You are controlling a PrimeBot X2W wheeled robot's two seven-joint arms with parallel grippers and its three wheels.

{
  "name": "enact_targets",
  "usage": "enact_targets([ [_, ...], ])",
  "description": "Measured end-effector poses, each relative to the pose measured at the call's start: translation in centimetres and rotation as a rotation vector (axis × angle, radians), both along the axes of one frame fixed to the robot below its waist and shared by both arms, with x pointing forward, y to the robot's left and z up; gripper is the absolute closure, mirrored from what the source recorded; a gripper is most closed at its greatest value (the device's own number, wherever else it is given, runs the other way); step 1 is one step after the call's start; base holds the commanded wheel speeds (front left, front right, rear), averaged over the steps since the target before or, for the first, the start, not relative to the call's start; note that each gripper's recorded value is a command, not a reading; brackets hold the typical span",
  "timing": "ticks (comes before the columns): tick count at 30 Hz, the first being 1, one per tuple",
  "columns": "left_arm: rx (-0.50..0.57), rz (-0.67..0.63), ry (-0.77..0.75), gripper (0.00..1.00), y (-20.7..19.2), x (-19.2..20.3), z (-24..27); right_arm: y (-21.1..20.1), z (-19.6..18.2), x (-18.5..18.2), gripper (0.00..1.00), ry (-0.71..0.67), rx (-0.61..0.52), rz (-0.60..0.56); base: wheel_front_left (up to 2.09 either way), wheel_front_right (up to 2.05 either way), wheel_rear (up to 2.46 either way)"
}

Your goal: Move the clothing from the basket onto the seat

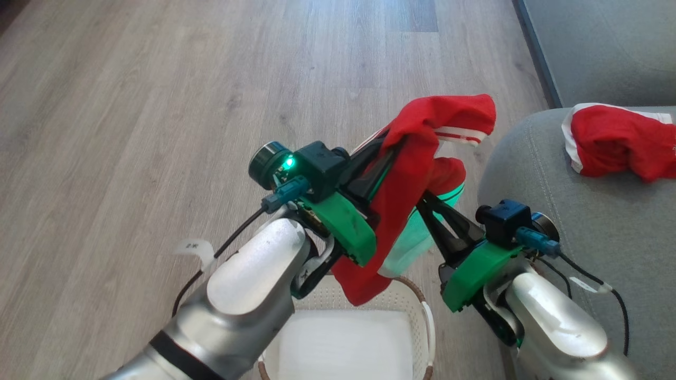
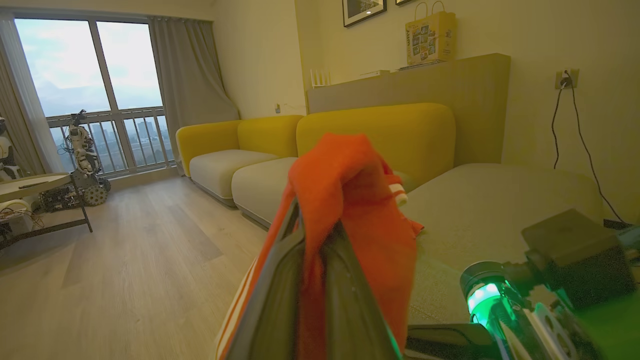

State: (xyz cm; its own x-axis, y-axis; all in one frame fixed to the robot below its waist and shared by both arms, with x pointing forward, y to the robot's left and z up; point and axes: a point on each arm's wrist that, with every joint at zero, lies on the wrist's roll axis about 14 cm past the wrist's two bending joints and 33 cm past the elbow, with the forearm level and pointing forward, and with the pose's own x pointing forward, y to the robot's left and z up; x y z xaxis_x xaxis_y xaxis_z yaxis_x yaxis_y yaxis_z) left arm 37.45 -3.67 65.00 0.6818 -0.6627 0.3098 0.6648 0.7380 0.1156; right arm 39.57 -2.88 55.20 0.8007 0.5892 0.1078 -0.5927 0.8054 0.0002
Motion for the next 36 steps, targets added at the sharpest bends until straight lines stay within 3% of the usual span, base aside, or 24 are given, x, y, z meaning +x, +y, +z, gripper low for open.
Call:
enact_targets([
  [3,0.000,0.017,0.017,1.00,0.3,0.4,-0.4,-0.4,0.1,0.2,0.84,0.000,0.007,-0.016,0.00,0.00,0.00],
  [6,0.002,0.034,0.036,1.00,0.7,0.9,-1.0,-1.3,0.5,0.7,0.65,-0.010,0.019,-0.050,0.00,0.00,0.00],
  [7,0.003,0.042,0.040,1.00,0.8,1.1,-1.1,-1.5,0.6,0.7,0.55,-0.011,0.023,-0.058,0.00,0.00,0.00],
  [9,0.004,0.056,0.054,1.00,1.1,1.6,-1.5,-1.9,0.5,0.8,0.00,-0.011,0.029,-0.075,0.00,0.00,0.00],
  [36,-0.019,0.204,0.163,1.00,4.5,4.6,-5.2,-11.4,-2.5,-3.8,0.00,-0.008,0.065,-0.443,0.00,0.00,0.00],
])
